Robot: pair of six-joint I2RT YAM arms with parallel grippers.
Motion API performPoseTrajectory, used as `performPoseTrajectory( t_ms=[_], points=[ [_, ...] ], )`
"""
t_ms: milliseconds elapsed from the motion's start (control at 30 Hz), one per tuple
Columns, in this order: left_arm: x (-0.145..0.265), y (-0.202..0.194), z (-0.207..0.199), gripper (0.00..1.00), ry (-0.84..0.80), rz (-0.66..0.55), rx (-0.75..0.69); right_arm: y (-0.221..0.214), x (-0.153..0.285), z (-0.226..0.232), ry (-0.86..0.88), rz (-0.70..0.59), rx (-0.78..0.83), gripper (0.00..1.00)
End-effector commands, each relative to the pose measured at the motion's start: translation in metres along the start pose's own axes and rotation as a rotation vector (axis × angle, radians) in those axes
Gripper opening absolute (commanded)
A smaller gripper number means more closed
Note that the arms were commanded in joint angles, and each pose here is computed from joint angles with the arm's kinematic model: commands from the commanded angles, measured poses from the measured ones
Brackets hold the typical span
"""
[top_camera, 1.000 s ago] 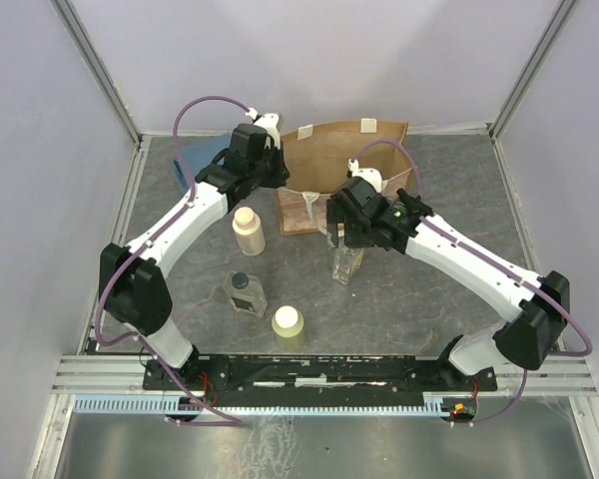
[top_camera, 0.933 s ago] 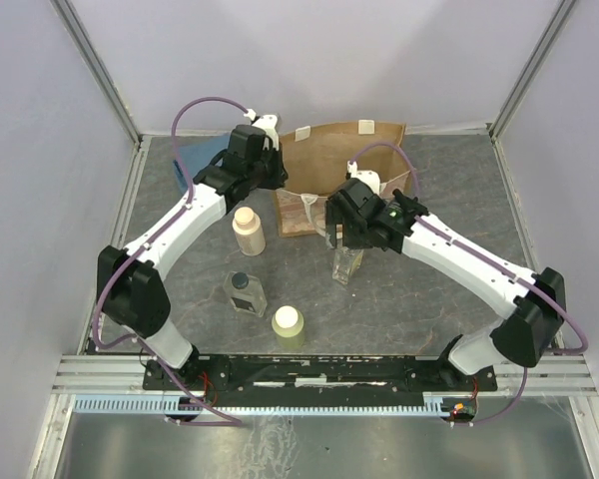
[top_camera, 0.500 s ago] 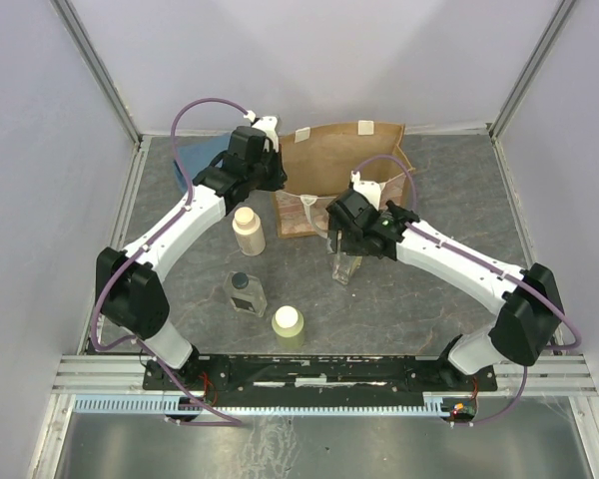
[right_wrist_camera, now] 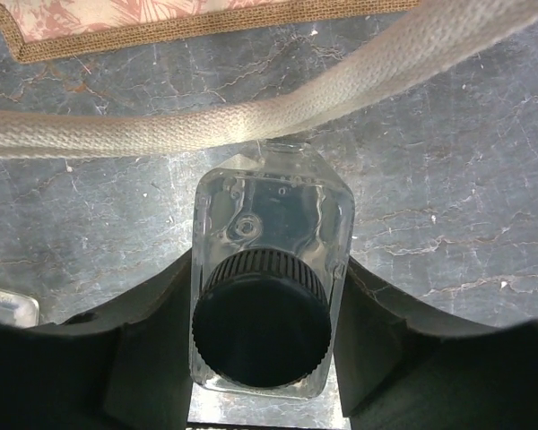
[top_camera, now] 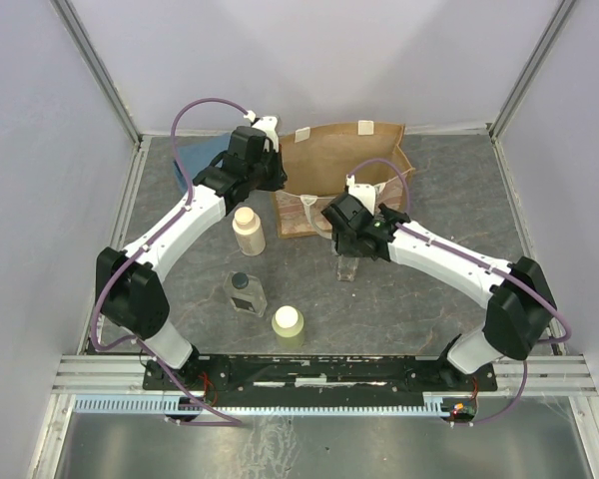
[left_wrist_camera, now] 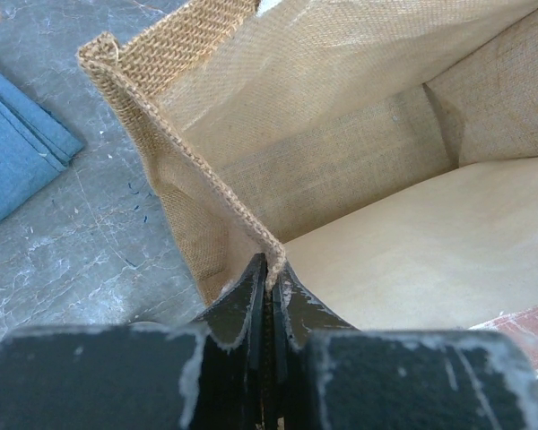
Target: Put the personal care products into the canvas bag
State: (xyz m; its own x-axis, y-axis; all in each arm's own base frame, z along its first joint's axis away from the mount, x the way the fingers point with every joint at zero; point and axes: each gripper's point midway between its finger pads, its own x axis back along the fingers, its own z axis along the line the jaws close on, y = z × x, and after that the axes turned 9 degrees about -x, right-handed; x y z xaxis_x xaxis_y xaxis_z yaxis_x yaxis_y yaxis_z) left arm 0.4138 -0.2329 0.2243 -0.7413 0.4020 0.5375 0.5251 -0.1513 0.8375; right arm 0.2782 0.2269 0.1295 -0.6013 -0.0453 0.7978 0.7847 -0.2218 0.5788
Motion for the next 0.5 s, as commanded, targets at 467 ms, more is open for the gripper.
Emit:
performPoseTrajectory(
  t_ms=[467],
  points=[
    [0.002,0.002,-0.006,0.04,-0.028,0.0,-0.024,0.026,0.111,-0.009,0.173,0.046,0.188,0.0]
  ],
)
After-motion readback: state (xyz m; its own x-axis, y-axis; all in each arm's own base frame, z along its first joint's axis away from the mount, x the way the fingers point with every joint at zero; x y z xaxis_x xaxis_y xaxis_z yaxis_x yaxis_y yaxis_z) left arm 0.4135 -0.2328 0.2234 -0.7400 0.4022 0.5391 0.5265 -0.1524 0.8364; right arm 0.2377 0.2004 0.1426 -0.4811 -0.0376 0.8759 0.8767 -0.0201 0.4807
